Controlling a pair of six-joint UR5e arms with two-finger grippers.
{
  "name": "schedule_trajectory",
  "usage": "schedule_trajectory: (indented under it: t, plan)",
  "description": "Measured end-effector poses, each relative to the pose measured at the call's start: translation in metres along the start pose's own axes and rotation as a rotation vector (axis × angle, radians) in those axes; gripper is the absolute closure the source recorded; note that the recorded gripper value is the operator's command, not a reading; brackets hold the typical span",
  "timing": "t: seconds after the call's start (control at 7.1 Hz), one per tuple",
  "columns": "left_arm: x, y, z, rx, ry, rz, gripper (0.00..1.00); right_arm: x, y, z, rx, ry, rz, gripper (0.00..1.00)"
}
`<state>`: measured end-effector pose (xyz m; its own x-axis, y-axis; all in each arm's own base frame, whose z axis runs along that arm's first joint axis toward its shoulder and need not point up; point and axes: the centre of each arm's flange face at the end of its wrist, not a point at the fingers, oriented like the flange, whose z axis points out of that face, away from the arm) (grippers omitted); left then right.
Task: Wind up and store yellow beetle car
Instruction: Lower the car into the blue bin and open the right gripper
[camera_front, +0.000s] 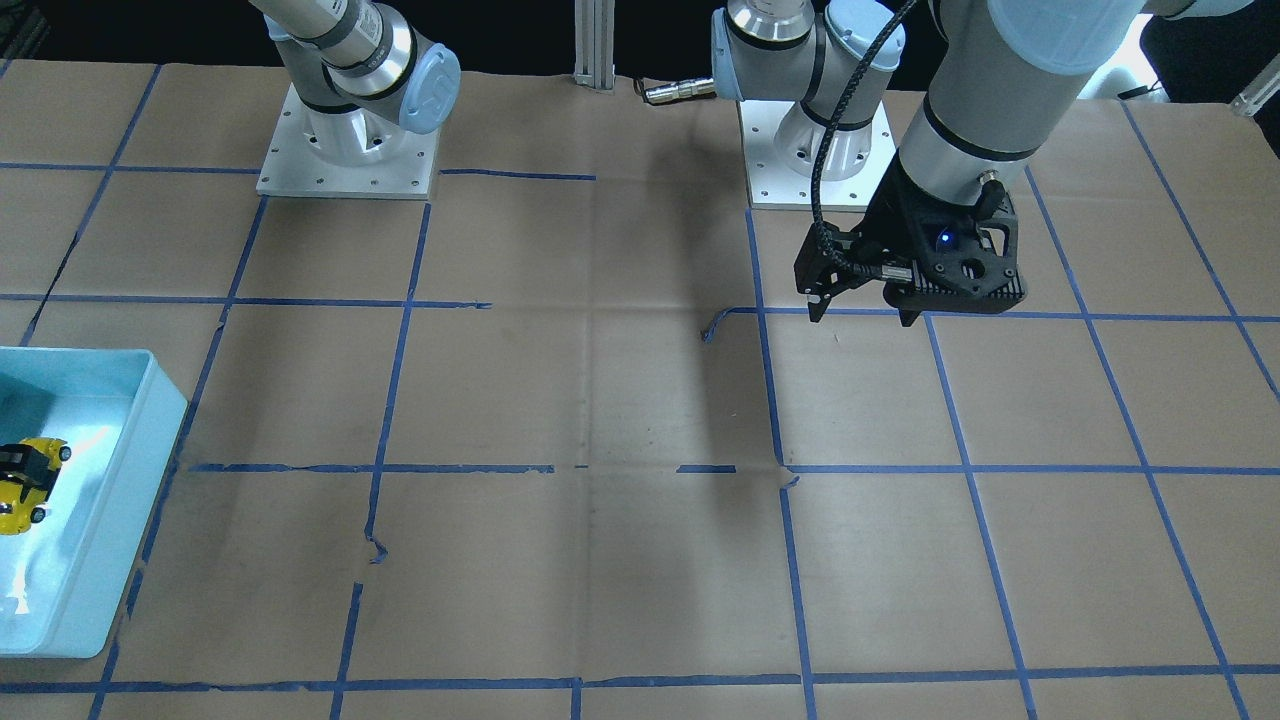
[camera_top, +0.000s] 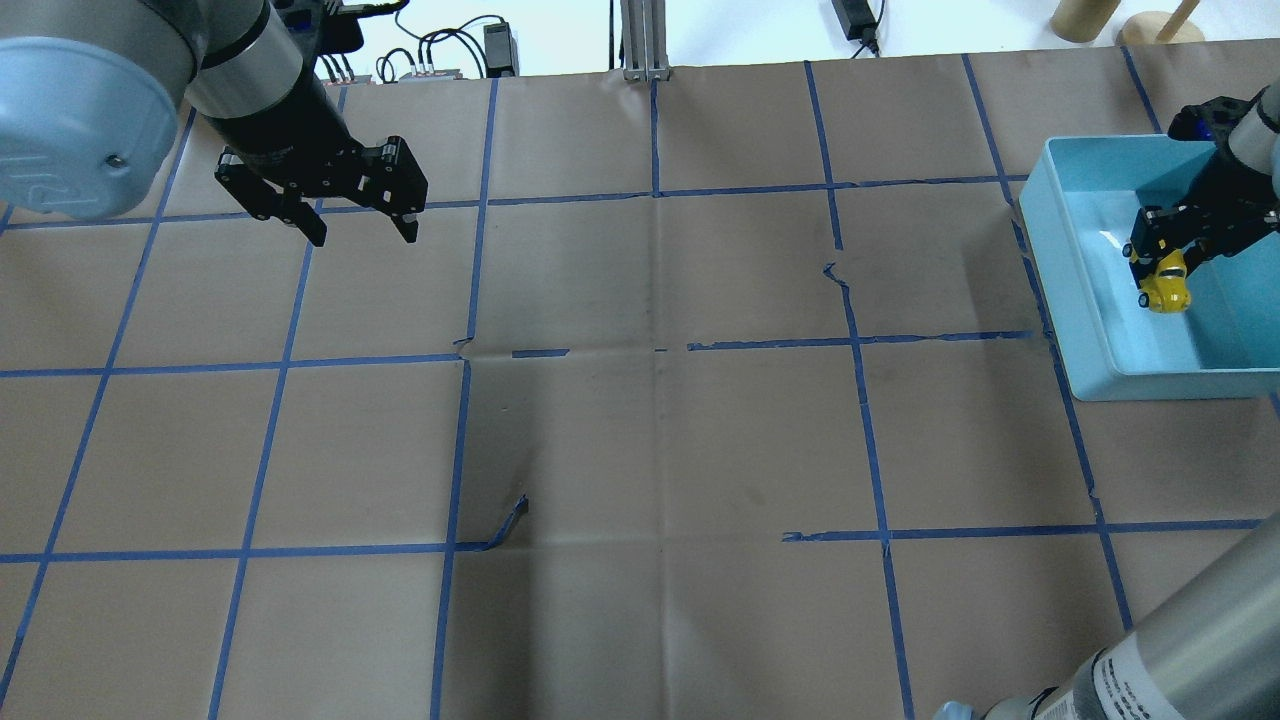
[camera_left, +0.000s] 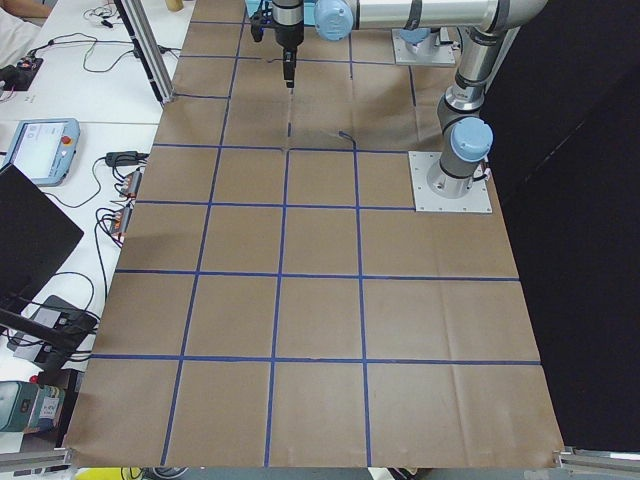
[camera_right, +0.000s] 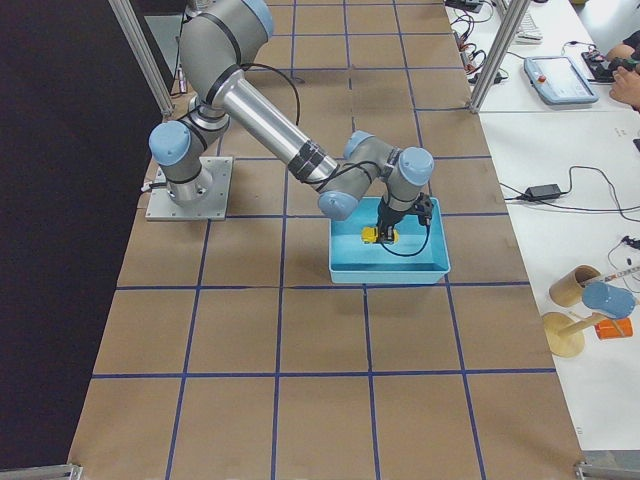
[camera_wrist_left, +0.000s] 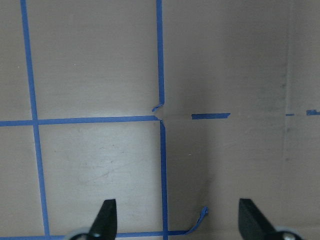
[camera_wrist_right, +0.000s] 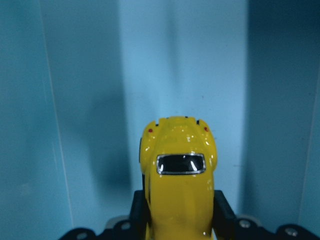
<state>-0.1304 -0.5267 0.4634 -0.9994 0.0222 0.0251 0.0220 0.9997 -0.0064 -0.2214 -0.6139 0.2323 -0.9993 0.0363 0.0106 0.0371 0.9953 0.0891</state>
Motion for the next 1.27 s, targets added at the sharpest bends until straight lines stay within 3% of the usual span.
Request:
schedule_trajectory:
  t: [0.28,0.42,0.85,1.27]
  plan:
    - [0.0,0.0,0.002,-0.004,0.001,0.001,0.13,-0.003,0.007,0.018,0.03,0.024,-0.014,0.2]
    - [0.0,-0.001,0.003,-0.006,0.001,0.001,0.13,-0.003,0.008,0.022,0.036,0.028,-0.015,0.06]
    - [0.0,-0.003,0.006,-0.012,0.001,0.004,0.13,-0.003,0.007,0.012,0.056,0.035,-0.014,0.01]
    - [0.0,-0.003,0.007,-0.013,0.001,0.01,0.12,-0.006,0.017,-0.059,0.083,0.048,-0.007,0.01]
